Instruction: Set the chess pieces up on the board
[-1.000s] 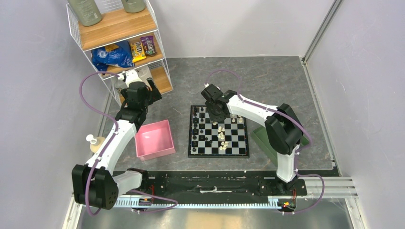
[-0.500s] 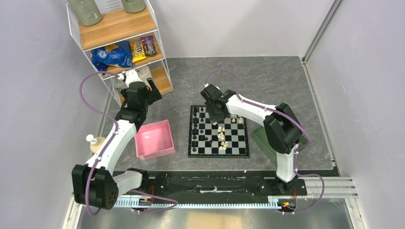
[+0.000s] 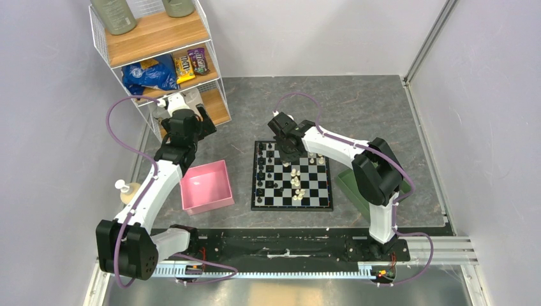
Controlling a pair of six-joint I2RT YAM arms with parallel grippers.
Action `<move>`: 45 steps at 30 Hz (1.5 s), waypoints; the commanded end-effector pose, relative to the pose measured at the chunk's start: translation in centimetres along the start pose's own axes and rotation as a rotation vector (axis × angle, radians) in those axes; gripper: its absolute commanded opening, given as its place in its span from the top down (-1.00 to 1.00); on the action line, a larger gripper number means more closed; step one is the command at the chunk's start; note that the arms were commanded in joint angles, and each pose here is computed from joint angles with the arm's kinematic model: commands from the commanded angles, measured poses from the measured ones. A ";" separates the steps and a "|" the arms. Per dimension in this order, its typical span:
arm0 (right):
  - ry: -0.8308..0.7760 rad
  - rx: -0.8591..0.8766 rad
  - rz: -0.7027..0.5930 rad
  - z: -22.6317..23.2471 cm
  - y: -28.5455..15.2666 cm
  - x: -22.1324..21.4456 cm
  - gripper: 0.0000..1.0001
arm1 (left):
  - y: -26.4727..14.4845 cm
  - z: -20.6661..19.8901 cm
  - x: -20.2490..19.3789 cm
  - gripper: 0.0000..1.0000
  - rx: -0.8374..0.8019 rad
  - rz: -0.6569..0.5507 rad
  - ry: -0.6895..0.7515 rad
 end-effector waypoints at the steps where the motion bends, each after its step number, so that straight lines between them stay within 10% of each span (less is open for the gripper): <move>1: 0.020 0.005 -0.069 0.2 -0.7 1.5 0.68 | -0.1 -0.1 0.9 -0.99 -0.002 -0.053 -0.033; 19: 0.221 -0.073 -0.222 -7.1 -8.5 -1.4 0.68 | -0.2 -0.3 1.0 -0.99 -0.012 -0.050 -0.038; 45: 0.304 -0.136 -0.076 -10.7 -2.6 -4.9 0.64 | -0.2 -0.2 1.3 -0.99 0.001 -0.057 -0.025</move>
Point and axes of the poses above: each gripper's point midway between its finger pads, its own y axis out along the fingers, its own z axis along the line the jaws close on, x = y × z, the point moved 9 cm from there along -y, back along the fingers, and after that the axes turned 2 degrees about -y, right-handed, at the moved point
